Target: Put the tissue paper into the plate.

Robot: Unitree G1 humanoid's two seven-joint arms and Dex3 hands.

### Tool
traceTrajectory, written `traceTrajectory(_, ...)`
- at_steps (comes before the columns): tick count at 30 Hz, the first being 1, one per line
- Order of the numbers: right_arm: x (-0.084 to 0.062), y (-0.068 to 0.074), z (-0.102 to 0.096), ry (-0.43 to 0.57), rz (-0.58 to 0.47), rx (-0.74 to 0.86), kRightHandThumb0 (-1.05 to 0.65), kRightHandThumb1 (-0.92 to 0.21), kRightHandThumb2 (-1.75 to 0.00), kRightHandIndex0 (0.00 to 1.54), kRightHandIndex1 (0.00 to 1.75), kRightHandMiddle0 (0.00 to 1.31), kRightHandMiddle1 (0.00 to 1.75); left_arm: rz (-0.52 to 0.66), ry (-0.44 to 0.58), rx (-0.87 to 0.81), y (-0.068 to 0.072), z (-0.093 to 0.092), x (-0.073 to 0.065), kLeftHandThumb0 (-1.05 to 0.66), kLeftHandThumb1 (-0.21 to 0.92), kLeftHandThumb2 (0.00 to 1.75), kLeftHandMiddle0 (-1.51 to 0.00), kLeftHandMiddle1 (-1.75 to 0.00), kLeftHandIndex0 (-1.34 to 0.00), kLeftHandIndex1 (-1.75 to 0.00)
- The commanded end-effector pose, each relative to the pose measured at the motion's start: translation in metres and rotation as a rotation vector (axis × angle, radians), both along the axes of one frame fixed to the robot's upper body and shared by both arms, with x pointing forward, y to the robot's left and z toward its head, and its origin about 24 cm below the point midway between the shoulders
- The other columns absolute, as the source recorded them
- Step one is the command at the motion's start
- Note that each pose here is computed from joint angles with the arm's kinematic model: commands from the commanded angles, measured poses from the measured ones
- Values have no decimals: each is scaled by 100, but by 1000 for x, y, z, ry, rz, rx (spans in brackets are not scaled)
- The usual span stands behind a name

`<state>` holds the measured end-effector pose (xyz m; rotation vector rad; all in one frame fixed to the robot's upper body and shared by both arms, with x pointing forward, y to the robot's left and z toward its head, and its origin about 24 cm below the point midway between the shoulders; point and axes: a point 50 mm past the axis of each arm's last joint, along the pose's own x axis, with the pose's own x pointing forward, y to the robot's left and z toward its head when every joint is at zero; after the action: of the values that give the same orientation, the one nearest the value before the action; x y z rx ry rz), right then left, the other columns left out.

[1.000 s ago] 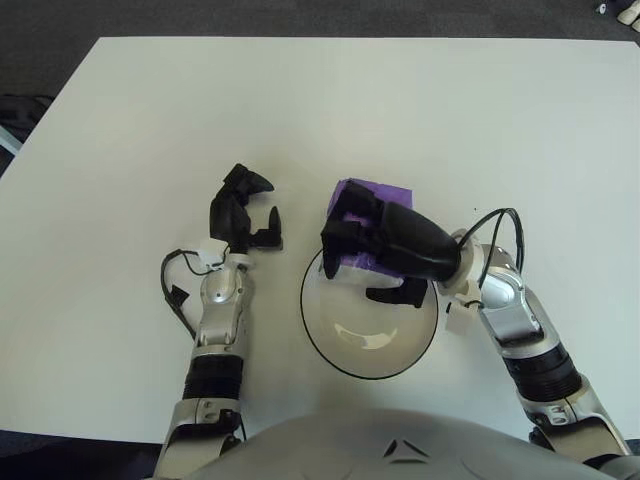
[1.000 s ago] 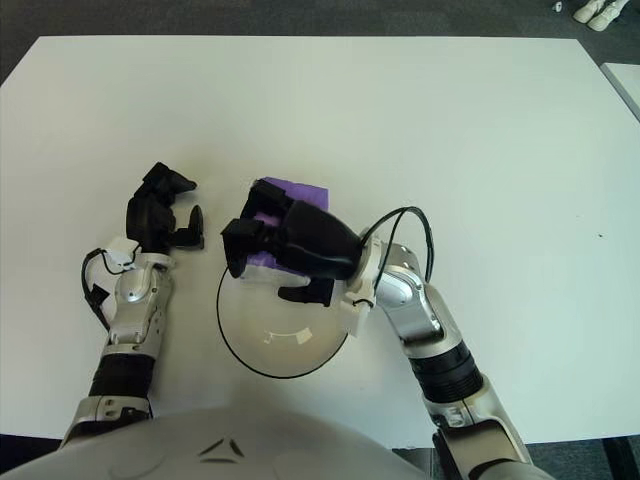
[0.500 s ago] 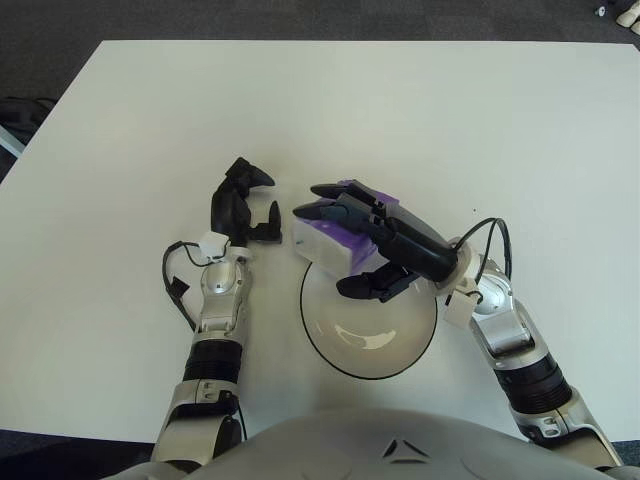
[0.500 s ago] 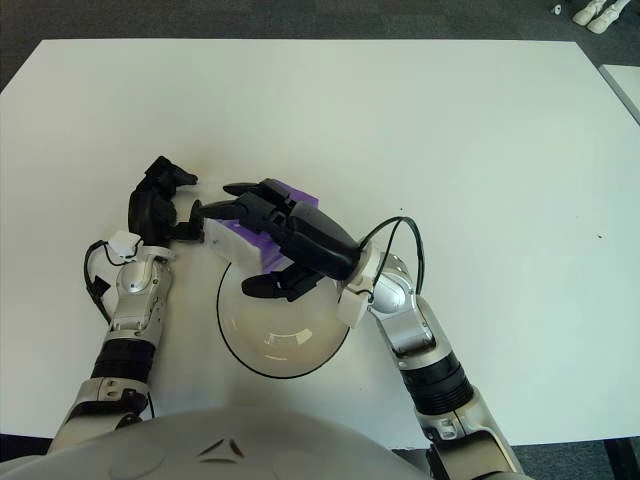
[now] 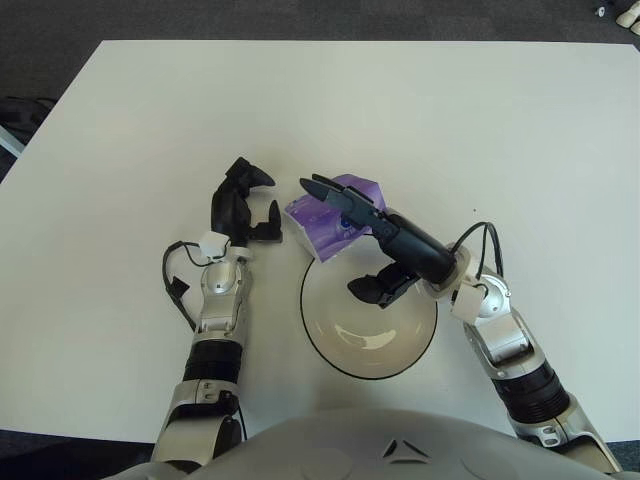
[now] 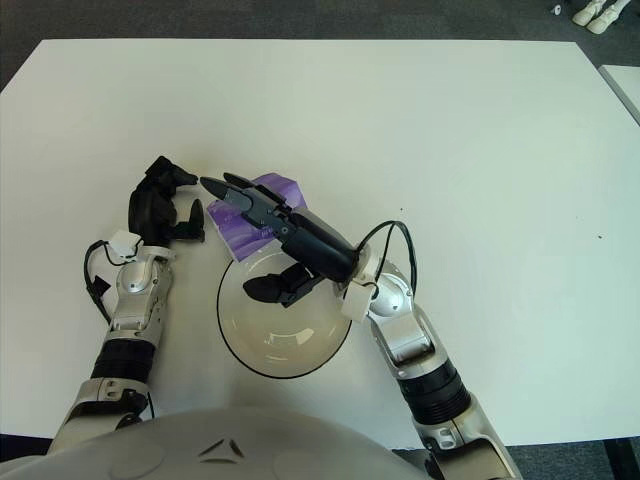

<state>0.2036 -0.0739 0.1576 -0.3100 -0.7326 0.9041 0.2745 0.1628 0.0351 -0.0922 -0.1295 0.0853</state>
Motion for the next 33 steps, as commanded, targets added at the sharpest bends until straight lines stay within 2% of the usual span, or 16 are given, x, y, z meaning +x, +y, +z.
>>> traceTrajectory(1, -5, -3, 3, 103, 61, -2, -105, -92, -70, 0, 0, 0, 0, 22, 204, -24, 3, -42, -20, -1, 0, 168, -81, -175, -66, -173)
traceTrajectory(4, -9, -5, 5, 160, 89, -7, -105, -92, -66, 0, 0, 0, 0, 19, 196, -28, 3, -42, -20, -1, 0, 168, -81, -175, -66, -173)
traceTrajectory(10, -14, -9, 7, 189, 121, -29, -105, -92, -64, 0, 0, 0, 0, 18, 170, -32, 2, -41, -20, -1, -5, 173, -85, -175, -69, -173)
traceTrajectory(17, -9, -18, 15, 112, 143, -149, -105, -92, -69, 0, 0, 0, 0, 23, 152, -18, 0, -38, -19, -1, -7, 174, -88, -175, -71, -170)
traceTrajectory(20, -10, -20, 17, 46, 134, -205, -105, -92, -71, 0, 0, 0, 0, 26, 153, -9, -2, -37, -19, -1, -7, 175, -89, -175, -72, -169)
traceTrajectory(23, -11, -20, 17, 27, 116, -195, -105, -92, -72, 0, 0, 0, 0, 26, 158, -7, -2, -37, -19, -1, -8, 175, -89, -175, -72, -168)
traceTrajectory(29, -14, -20, 17, 60, 71, -111, -105, -92, -78, 0, 0, 0, 0, -4, 149, -1, -2, -35, -20, -1, -8, 175, -89, -175, -73, -168)
traceTrajectory(33, -14, -29, 20, 73, 18, -115, -105, -92, -82, 0, 0, 0, 0, -4, 182, 6, 1, -40, -19, -1, -8, 175, -88, -175, -72, -168)
